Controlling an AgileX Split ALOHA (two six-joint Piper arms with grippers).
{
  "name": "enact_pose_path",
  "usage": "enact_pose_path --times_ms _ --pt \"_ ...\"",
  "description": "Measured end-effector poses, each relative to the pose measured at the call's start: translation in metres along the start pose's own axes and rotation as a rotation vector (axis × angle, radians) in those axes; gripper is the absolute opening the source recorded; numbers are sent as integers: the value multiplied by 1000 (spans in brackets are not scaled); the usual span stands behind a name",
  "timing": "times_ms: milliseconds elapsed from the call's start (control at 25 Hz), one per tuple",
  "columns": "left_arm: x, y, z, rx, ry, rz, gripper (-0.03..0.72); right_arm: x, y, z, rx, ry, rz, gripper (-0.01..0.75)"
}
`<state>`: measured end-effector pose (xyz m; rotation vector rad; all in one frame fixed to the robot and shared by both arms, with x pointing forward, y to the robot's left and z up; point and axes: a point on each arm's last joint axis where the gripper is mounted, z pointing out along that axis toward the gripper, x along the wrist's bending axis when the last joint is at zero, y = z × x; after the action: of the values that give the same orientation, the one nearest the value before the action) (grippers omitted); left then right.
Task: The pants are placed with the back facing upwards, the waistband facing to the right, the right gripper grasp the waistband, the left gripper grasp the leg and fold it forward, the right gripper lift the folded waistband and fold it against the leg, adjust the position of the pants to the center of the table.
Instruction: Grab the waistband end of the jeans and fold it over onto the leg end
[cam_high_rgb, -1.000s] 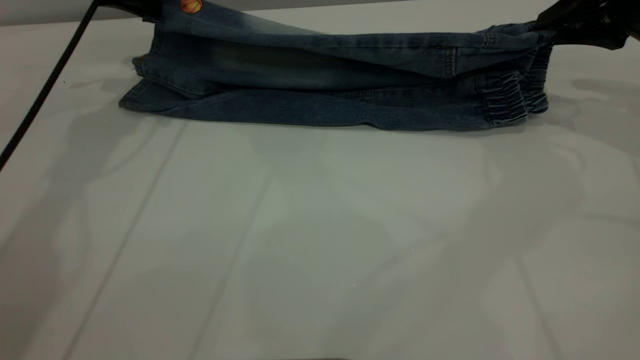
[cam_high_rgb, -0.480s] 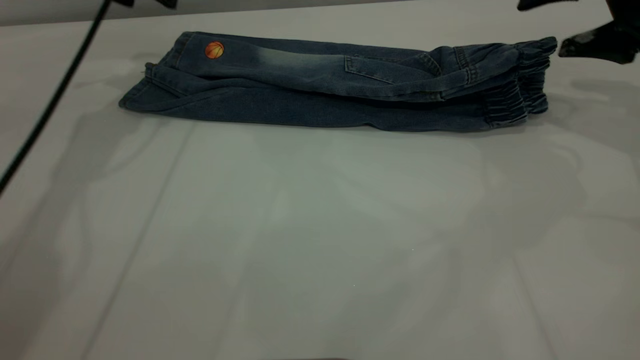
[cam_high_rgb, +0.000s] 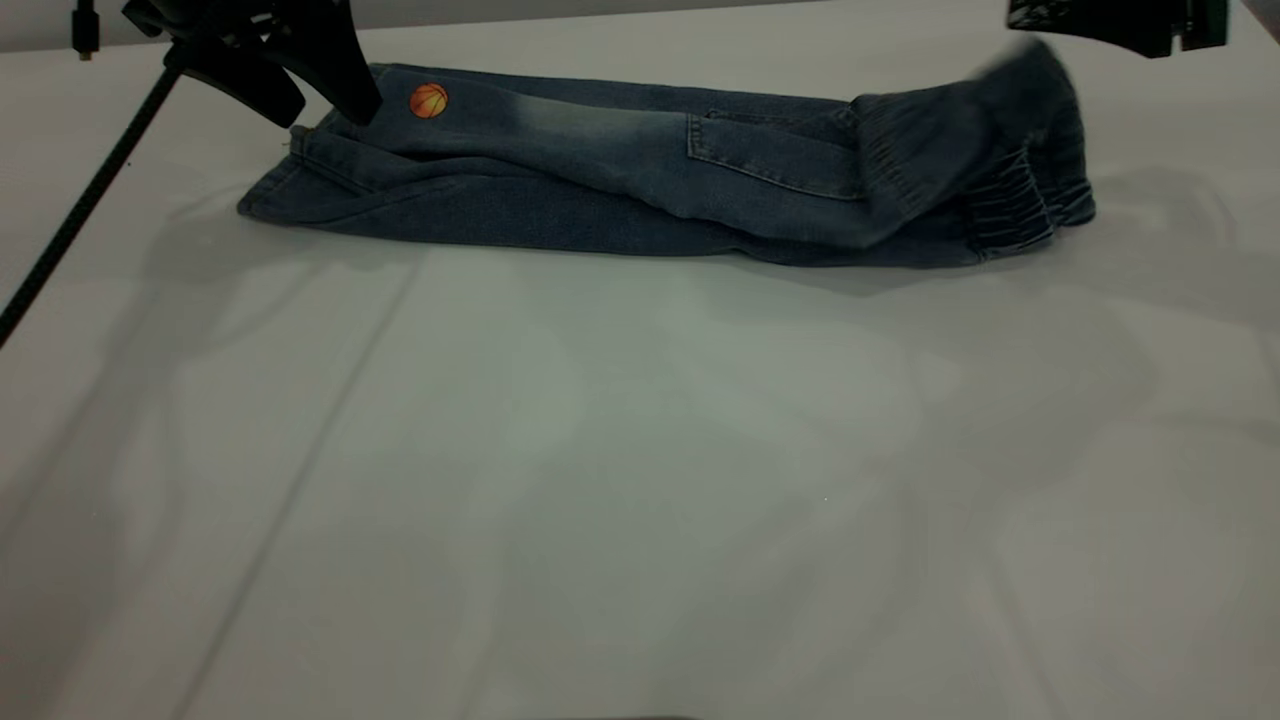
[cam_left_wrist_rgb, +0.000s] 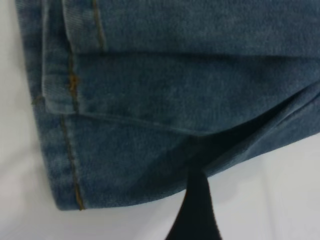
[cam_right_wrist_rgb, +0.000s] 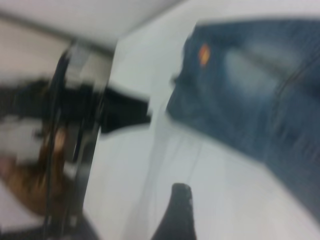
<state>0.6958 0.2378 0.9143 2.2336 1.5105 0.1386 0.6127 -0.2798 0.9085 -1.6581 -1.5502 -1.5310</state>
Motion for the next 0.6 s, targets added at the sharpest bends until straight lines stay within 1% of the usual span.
enact_pose_path --times_ms 80,160,280,360,480,560,600 --pt "-5 2 2 -10 -4 8 550 3 -9 7 88 -6 -20 593" --pt "-14 5 5 -19 -8 26 550 5 -16 14 148 -22 -30 593" --pt "-36 9 10 -25 -21 70 550 4 -18 20 156 -63 -21 593" --pt "-53 12 14 -26 -33 103 550 5 -21 22 175 -70 -12 592" --pt "-73 15 18 -41 -42 142 550 7 -30 31 252 -101 -27 591" --pt "-83 17 21 -51 -45 163 550 5 -34 36 281 -155 -42 591" --pt "-87 17 23 -55 -46 171 550 2 -34 37 275 -195 -41 591"
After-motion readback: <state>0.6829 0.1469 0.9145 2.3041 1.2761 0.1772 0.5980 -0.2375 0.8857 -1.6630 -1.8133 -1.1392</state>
